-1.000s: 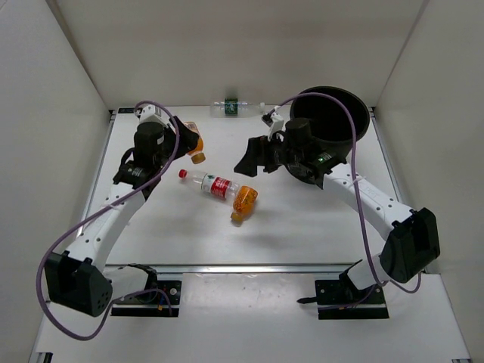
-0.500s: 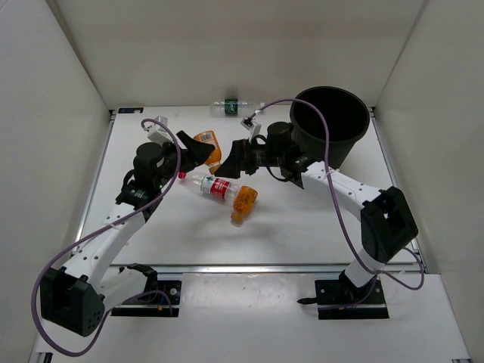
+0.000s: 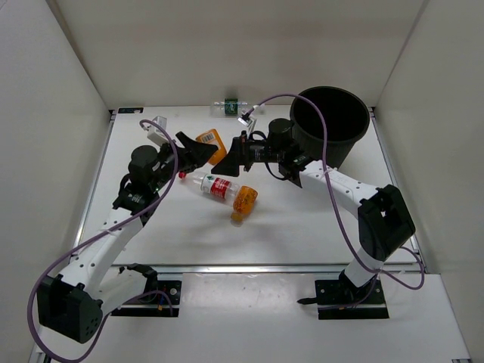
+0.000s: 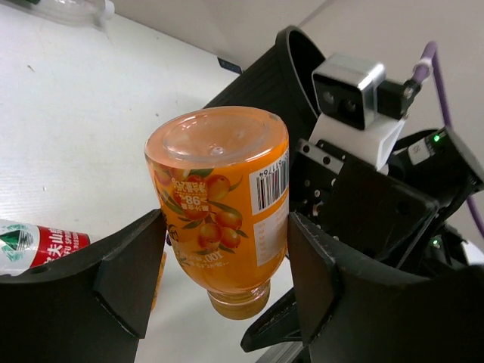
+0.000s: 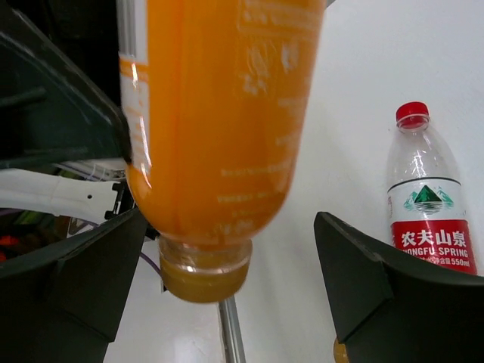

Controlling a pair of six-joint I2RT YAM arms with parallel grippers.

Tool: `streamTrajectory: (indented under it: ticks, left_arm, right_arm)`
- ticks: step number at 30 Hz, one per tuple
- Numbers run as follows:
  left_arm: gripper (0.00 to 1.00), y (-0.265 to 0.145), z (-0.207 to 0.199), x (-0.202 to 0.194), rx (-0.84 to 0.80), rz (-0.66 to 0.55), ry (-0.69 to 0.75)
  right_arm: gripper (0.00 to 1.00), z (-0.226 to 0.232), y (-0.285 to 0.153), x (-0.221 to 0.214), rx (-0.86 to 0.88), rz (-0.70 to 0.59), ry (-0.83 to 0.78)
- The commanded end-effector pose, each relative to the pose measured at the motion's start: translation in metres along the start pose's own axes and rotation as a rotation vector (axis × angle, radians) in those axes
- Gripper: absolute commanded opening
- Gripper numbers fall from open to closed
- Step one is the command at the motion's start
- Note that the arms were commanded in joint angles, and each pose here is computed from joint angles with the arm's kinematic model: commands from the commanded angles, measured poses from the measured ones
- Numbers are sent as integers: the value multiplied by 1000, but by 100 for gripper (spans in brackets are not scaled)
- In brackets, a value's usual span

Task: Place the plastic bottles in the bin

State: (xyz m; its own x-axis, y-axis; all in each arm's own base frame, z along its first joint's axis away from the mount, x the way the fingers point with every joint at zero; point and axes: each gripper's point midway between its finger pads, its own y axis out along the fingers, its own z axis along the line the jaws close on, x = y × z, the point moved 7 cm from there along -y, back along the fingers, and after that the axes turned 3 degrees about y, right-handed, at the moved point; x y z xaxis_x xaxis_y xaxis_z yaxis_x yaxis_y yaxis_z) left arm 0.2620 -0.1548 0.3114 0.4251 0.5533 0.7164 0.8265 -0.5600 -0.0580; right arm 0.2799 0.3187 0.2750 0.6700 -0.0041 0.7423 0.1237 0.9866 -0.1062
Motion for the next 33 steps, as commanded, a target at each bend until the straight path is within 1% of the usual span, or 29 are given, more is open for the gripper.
streamTrajectory:
  ticks: [1, 2, 3, 4, 5, 7, 8, 9, 10, 11, 12, 13, 14, 15, 16, 18, 19, 21, 22, 23, 24, 25, 26, 27, 28, 29, 30, 31, 33]
  left_arm:
    - [20, 1, -10, -3, -29, 21, 29]
    - [21, 2, -11, -3, -31, 21, 28]
    - [21, 2, -10, -6, -42, 31, 17]
    - [21, 3, -7, -6, -41, 28, 14]
    - [21, 2, -8, -6, -50, 30, 15]
    - [21, 3, -4, -8, -32, 38, 17]
    - [22, 3, -3, -7, -25, 29, 16]
    - [23, 4, -4, -9, -33, 34, 21]
    - [25, 4, -4, -9, -32, 36, 19]
    - [31, 4, -3, -12, -37, 46, 21]
    - [46, 3, -5, -11, -49, 45, 31]
    - [56, 3, -5, -8, -48, 40, 31]
    - [79, 1, -8, -7, -56, 29, 44]
    - [94, -2, -12, -2, -64, 16, 55]
    - [98, -4, -10, -3, -54, 25, 55]
    - [99, -10, -16, 7, -53, -3, 87]
    - [99, -13, -14, 9, -35, -7, 95]
    - [98, -21, -20, 19, -42, -31, 122]
    - [99, -23, -16, 20, -4, -17, 130]
    - [98, -27, -16, 27, 21, -36, 129]
    - [99, -31, -13, 34, 83, -52, 129]
    - [98, -34, -10, 36, 139, -42, 142]
    - [99, -38, -1, 34, 201, -12, 138]
    - [99, -39, 6, 40, 280, -29, 148]
    - [99, -41, 16, 41, 376, -4, 153]
    - [99, -46, 25, 34, 435, 59, 154]
    - [99, -41, 35, 35, 504, 80, 170]
    - [99, -41, 51, 26, 582, 152, 179]
    - [99, -45, 74, 12, 702, 259, 181]
  right_arm:
    - [88, 16, 3, 17, 66, -13, -103]
    - [86, 18, 5, 14, 78, -5, -96]
    - [75, 18, 4, 14, 85, -15, -92]
    - [69, 20, 3, 16, 84, -27, -100]
    - [58, 16, 3, 14, 81, -19, -76]
    - [44, 18, 1, 15, 91, -22, -75]
    - [33, 20, 1, 15, 99, -17, -73]
    - [29, 20, 0, 15, 98, -18, -68]
    - [22, 22, 0, 15, 102, -14, -70]
    - [16, 22, 0, 14, 98, -10, -72]
    - [11, 21, -1, 12, 87, -6, -70]
    - [9, 24, 1, 12, 81, -7, -76]
    - [6, 23, -2, 13, 63, -10, -77]
    - [3, 23, -5, 14, 45, -16, -70]
    - [3, 20, -6, 14, 28, -24, -69]
    - [0, 19, -15, 19, 6, -50, -58]
    - [0, 11, -19, 18, -12, -53, -43]
    - [0, 12, -30, 22, -34, -66, -44]
    - [0, 7, -35, 25, -62, -81, -55]
    - [0, 8, -42, 32, -91, -90, -63]
    - [0, 9, -52, 40, -127, -97, -82]
    - [0, 6, -60, 42, -193, -93, -79]
    - [1, 2, -69, 57, -262, -133, -128]
    - [0, 6, -83, 67, -326, -145, -128]
    - [0, 2, -96, 67, -427, -146, -132]
    - [0, 1, -111, 85, -525, -205, -171]
    - [0, 1, -129, 95, -636, -248, -168]
    - [0, -1, -150, 99, -718, -264, -158]
    - [0, -10, -186, 106, -911, -323, -148]
